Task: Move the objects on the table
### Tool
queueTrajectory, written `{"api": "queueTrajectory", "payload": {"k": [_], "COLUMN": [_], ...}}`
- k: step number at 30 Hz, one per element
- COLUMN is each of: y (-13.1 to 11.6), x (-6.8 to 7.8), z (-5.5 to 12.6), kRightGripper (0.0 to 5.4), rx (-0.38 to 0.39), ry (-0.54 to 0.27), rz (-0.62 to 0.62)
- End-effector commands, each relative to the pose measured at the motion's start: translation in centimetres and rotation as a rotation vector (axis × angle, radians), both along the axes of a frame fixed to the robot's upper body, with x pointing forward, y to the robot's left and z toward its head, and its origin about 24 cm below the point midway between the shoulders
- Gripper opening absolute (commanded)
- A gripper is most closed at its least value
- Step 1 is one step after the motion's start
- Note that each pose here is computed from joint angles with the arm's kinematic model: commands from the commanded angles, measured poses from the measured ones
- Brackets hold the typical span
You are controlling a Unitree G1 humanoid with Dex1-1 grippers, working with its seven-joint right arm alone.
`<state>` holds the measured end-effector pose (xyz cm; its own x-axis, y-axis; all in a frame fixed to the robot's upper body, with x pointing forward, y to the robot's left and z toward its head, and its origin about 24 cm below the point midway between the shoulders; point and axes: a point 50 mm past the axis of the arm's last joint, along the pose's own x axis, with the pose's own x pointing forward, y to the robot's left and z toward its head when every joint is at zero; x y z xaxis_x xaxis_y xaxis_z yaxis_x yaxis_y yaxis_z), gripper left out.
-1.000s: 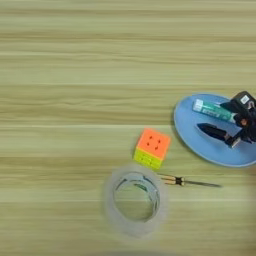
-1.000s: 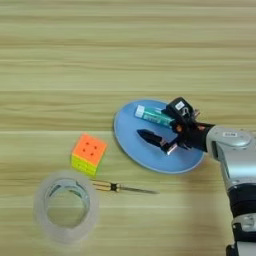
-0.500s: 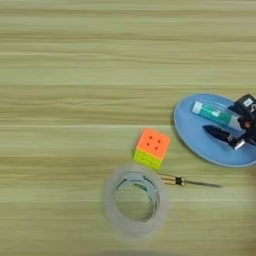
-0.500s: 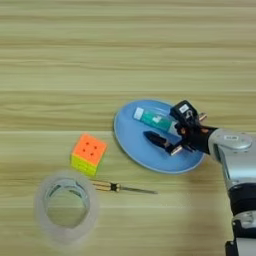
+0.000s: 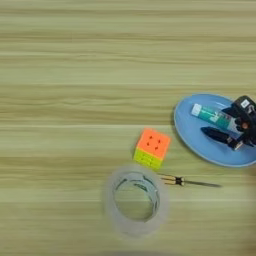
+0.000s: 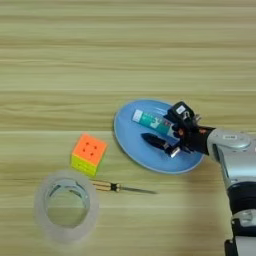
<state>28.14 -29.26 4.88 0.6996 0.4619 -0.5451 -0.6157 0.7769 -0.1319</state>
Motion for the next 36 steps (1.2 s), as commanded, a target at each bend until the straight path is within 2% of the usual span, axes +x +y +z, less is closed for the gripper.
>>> {"api": "queueTrajectory", "payload": {"k": [1,6,9,17,20,30,36], "y": [-0.3,0.0,0.1,0.2,0.2,0.2,0.6], "x": [1.0,0.5,-0.2,-0.5,-0.3,0.4,0.7], "z": [3.2,2.9,2.4,2.3,2.4,3.2,4.1], "kRightGripper": [4.33,3.37,3.0,1.85,1.69,1.69,1.69], "rx": [-0.035,-0.032,-0.047,-0.049,-0.045,-0.024,0.007], "ry": [-0.11,-0.079,-0.036,-0.024,-0.034,-0.089,-0.136], "rz": [0.025,0.062,0.107,0.126,0.114,0.067,0.08]}}
